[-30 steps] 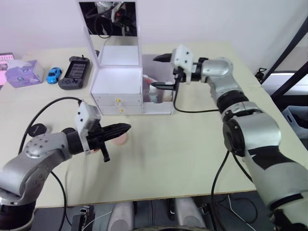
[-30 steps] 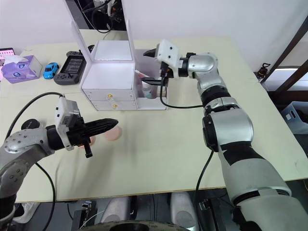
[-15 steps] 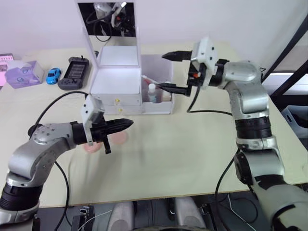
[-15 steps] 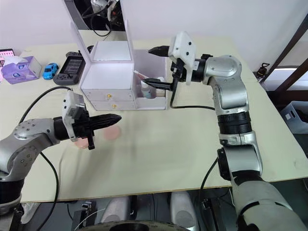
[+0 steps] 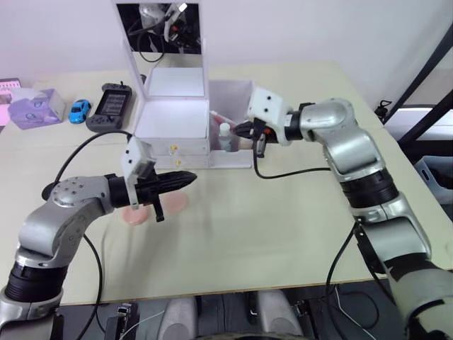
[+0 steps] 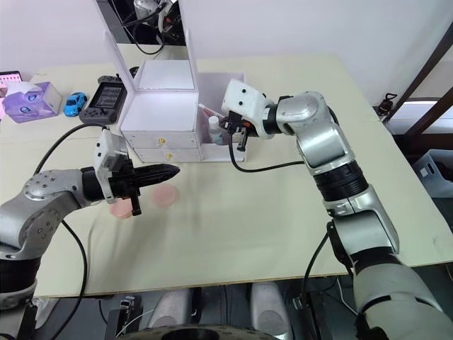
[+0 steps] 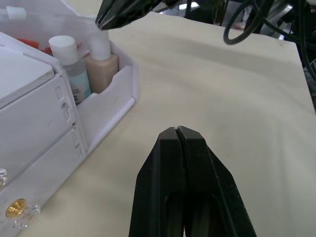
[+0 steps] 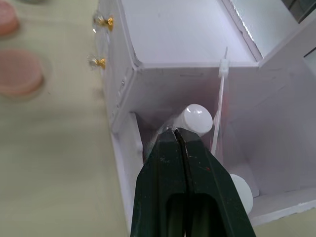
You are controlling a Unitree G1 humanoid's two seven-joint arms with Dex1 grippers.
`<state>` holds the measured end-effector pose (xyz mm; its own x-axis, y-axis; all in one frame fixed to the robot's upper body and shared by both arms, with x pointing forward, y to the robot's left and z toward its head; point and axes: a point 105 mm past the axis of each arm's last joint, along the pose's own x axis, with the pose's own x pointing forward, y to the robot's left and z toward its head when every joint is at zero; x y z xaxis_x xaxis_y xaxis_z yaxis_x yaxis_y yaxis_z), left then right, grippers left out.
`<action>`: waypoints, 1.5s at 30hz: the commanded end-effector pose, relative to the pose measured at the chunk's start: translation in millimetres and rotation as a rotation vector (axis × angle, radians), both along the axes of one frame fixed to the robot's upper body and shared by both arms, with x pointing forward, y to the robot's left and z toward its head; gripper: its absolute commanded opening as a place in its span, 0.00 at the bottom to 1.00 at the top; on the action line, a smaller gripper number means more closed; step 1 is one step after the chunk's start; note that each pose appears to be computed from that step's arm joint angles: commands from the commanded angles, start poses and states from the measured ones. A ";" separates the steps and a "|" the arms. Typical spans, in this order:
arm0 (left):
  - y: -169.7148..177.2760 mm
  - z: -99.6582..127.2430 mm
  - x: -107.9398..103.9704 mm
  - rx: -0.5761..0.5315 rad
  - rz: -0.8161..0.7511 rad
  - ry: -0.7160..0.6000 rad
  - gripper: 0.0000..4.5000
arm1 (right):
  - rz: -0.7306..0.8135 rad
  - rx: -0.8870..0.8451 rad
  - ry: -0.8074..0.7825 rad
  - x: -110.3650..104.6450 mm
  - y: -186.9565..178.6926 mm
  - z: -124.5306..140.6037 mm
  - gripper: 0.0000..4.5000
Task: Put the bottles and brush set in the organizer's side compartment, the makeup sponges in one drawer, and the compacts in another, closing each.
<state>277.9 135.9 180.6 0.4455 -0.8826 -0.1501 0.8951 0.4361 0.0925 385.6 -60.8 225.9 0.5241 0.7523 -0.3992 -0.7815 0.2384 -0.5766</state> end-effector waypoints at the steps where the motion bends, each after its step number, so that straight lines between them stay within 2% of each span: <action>1: -1.1 5.3 -2.9 0.000 -0.002 -0.042 0.00 | -0.007 -0.031 -0.102 11.5 5.1 16.5 0.00; 6: -2.1 3.3 -3.7 -0.003 0.006 -0.047 0.00 | -0.070 -0.027 -0.188 39.2 8.7 35.4 0.00; 12: -5.5 1.1 -2.2 -0.005 0.000 -0.052 0.00 | -0.304 -0.083 -0.323 83.2 -13.3 47.5 0.00; 16: -8.2 0.9 -1.9 -0.007 -0.008 -0.056 0.00 | -0.377 -0.095 -0.396 91.9 -24.2 54.5 0.00; 20: -7.2 -1.9 -3.8 -0.007 -0.007 -0.050 0.00 | -0.339 -0.004 -0.418 87.7 -20.0 73.9 0.00; 25: -4.4 -3.9 -3.6 -0.007 -0.002 -0.046 0.00 | -0.080 0.134 -0.277 61.8 0.6 86.1 0.00; 28: -2.9 -4.8 -1.5 0.000 -0.004 -0.047 0.00 | 0.116 0.084 -0.100 35.5 10.3 70.2 0.00; 30: -3.7 -5.1 -0.5 0.002 -0.011 -0.049 0.00 | 0.177 0.048 -0.017 22.0 13.1 59.8 0.00; 34: -6.0 -3.9 1.5 -0.002 -0.019 -0.057 0.00 | 0.188 -0.031 0.068 8.1 13.1 39.2 0.00; 37: -6.4 -3.2 1.7 -0.004 -0.020 -0.060 0.00 | 0.173 -0.045 0.088 6.4 14.7 30.4 0.00; 45: 1.2 1.8 4.0 -0.017 0.038 -0.093 0.00 | 0.044 -0.146 0.010 30.2 8.3 19.5 0.00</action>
<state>281.4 134.0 170.4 0.4661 -0.8757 -0.1261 0.8837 0.4541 0.1135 413.3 -58.0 221.6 0.4453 0.7041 -0.5532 -0.8451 0.1264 -0.5194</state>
